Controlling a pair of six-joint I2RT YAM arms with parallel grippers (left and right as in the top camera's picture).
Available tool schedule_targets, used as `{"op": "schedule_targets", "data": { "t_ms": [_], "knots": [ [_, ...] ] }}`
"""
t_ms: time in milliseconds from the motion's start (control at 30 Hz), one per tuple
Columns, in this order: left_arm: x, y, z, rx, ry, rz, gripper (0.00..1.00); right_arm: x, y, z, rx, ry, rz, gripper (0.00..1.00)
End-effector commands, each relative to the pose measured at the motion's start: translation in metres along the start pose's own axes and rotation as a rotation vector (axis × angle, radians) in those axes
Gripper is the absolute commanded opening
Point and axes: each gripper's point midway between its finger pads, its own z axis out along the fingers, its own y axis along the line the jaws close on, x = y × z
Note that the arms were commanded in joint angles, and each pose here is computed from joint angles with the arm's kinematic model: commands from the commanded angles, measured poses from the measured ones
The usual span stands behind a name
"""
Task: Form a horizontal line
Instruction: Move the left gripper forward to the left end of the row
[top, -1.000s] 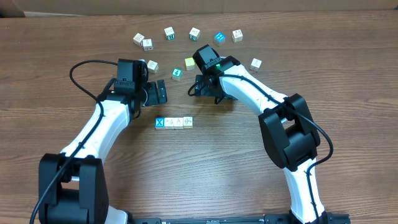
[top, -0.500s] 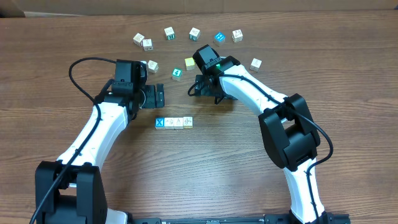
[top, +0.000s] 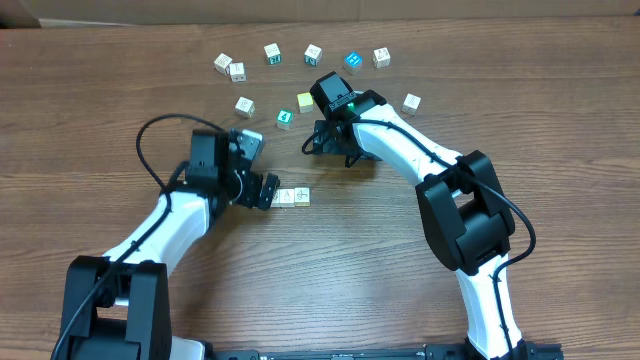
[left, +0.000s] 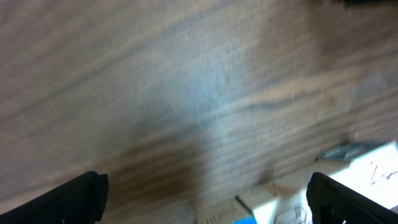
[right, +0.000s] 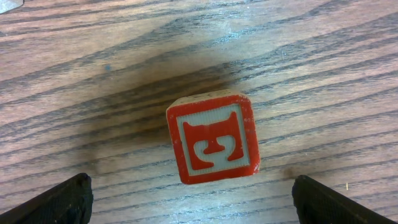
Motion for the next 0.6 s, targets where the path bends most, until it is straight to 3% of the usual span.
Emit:
{"op": "schedule_targets", "data": {
  "t_ms": [0, 233, 567],
  "knots": [
    [0.020, -0.008, 0.001, 0.031, 0.004, 0.036, 0.99, 0.000, -0.003, 0.003, 0.011, -0.002, 0.002, 1.00],
    [0.042, -0.023, 0.000, 0.090, -0.003, 0.151, 1.00, 0.000, -0.003, 0.003, 0.011, -0.002, 0.002, 1.00],
    [0.052, -0.026, -0.007, 0.073, -0.076, 0.171, 1.00, 0.000, -0.003, 0.003, 0.011, -0.002, 0.002, 1.00]
  ]
}}
